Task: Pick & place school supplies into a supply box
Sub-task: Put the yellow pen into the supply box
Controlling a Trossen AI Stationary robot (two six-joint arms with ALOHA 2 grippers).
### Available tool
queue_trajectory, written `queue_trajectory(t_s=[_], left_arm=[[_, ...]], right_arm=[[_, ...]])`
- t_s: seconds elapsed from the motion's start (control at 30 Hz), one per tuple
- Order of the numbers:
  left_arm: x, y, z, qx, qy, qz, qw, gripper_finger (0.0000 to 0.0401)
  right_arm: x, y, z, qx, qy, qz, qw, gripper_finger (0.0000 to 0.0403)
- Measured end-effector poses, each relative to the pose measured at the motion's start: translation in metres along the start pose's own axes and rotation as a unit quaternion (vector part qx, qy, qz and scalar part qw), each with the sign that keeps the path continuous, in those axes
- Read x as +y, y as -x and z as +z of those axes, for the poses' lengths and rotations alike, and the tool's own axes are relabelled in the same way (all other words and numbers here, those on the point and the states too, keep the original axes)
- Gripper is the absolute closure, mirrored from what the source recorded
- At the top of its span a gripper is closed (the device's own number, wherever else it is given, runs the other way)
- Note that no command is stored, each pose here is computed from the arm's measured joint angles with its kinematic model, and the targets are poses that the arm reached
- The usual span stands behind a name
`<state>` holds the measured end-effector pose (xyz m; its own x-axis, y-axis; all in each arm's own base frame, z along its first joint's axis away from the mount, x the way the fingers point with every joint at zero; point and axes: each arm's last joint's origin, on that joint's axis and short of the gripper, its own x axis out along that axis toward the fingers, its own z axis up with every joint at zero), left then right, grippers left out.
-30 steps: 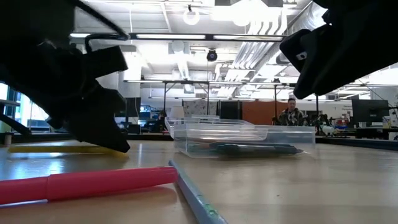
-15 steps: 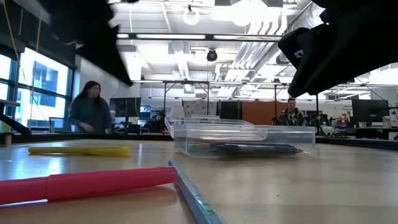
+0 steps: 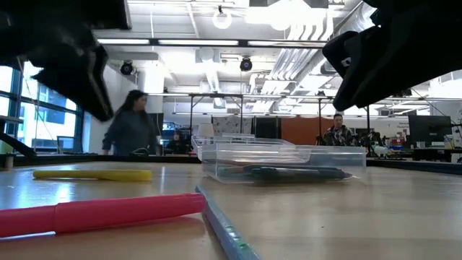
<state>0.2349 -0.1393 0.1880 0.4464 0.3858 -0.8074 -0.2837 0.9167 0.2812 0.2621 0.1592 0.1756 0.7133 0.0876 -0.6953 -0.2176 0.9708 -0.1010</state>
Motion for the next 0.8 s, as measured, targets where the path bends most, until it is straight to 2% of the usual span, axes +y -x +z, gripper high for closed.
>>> queue_trajectory(t_s=[0.1, 0.23, 0.4, 0.47, 0.53, 0.67, 0.8], left_arm=[[0.023, 0.014, -0.008, -0.041, 0.007, 0.003, 0.999, 0.0265], [0.048, 0.019, -0.029, -0.115, 0.064, -0.057, 0.99, 0.027], [0.053, -0.003, -0.06, -0.22, 0.144, -0.198, 0.944, 0.027], [0.054, -0.011, -0.07, -0.253, 0.174, -0.224, 0.925, 0.027], [0.056, -0.016, -0.077, -0.272, 0.191, -0.235, 0.913, 0.027], [0.057, -0.022, -0.081, -0.278, 0.196, -0.212, 0.916, 0.027], [0.053, -0.026, -0.082, -0.272, 0.19, -0.207, 0.92, 0.0266]], right_arm=[[0.0, 0.0, 0.0, -0.001, 0.0, 0.003, 1.0, 0.032], [0.0, 0.0, 0.001, -0.005, -0.001, -0.001, 1.0, 0.032], [0.0, 0.0, 0.002, -0.011, 0.0, -0.005, 1.0, 0.032], [-0.001, 0.0, 0.002, -0.013, 0.0, -0.016, 1.0, 0.032], [-0.001, 0.0, 0.003, -0.018, -0.001, -0.029, 0.999, 0.032], [-0.002, 0.0, 0.003, -0.023, -0.001, -0.049, 0.999, 0.032], [-0.002, 0.0, 0.004, -0.026, -0.004, -0.045, 0.999, 0.032]])
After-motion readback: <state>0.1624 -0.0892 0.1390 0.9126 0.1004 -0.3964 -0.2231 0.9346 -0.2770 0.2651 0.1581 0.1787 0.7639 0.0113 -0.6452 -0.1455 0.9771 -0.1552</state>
